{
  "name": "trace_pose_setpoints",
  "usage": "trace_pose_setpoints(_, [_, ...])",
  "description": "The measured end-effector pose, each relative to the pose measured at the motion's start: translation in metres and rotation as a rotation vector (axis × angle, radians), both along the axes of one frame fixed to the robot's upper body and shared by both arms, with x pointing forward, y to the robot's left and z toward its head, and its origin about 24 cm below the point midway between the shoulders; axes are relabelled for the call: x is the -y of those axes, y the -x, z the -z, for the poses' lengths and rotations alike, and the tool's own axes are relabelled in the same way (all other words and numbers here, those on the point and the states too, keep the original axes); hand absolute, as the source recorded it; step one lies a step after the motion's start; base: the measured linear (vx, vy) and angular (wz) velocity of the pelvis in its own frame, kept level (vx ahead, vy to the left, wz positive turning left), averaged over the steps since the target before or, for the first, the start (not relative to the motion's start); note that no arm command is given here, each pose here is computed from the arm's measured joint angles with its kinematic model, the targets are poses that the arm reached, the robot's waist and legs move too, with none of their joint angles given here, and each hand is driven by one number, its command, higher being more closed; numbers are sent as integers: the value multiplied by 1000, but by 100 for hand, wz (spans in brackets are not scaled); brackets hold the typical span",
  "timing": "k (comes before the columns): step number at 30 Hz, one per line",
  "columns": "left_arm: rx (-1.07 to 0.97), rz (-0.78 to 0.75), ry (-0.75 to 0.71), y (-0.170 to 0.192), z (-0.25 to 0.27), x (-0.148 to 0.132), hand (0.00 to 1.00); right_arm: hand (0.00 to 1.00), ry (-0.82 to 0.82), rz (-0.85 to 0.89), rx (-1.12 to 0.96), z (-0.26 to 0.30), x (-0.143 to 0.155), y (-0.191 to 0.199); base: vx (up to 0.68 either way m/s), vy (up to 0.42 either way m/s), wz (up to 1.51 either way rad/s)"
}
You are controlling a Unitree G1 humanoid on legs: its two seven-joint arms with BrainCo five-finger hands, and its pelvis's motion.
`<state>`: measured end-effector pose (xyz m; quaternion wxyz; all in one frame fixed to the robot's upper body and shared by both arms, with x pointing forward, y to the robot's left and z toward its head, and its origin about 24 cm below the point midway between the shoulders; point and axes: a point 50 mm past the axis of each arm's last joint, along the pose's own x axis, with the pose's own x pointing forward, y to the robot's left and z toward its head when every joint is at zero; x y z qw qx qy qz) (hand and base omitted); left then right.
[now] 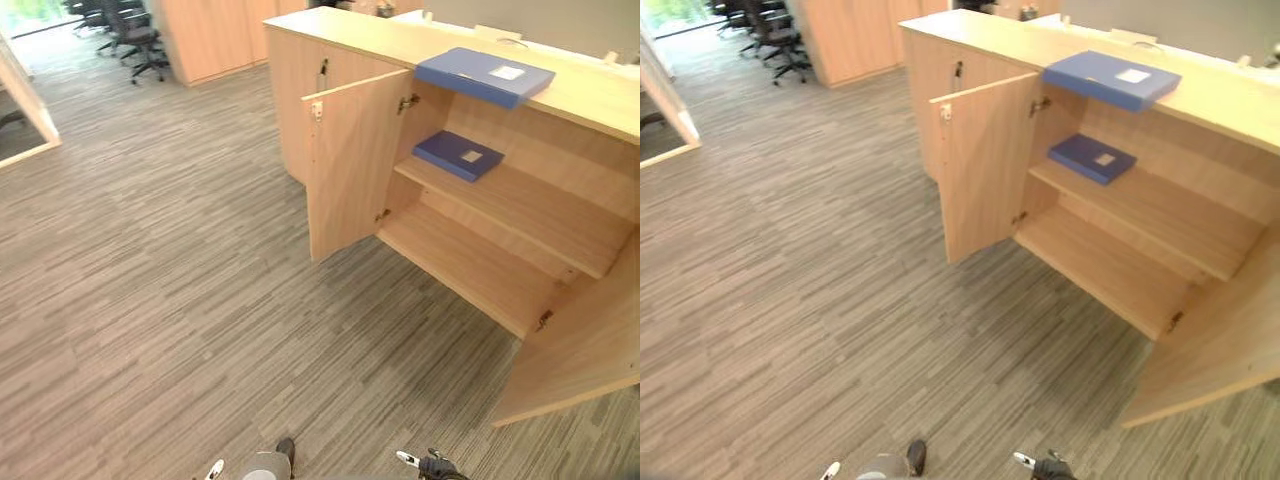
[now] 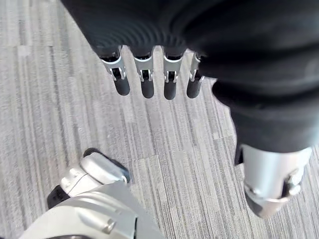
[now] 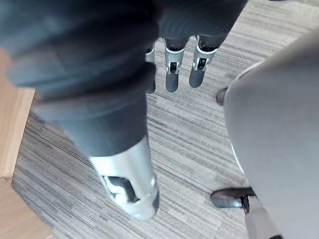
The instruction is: Walk over to the cabinet, pick up the folder, carry it to the office cabinet, place the folder inside the office cabinet, then close the office cabinet door
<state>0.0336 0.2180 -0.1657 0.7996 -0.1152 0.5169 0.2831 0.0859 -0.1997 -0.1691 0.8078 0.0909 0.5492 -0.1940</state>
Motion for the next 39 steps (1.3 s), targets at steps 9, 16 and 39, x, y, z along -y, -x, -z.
trace_pose_setpoints(9, [-8,10,21,1,2,10,0,0,86,8,48,-8,28,2,111,254,-72])
trace_pose_setpoints(16, [15,54,3,-10,0,5,0,0,46,-22,90,-10,14,-23,64,8,-51])
trace_pose_setpoints(39, [65,90,-1,-30,-3,3,0,0,-2,-218,96,-9,-16,-37,213,28,-27])
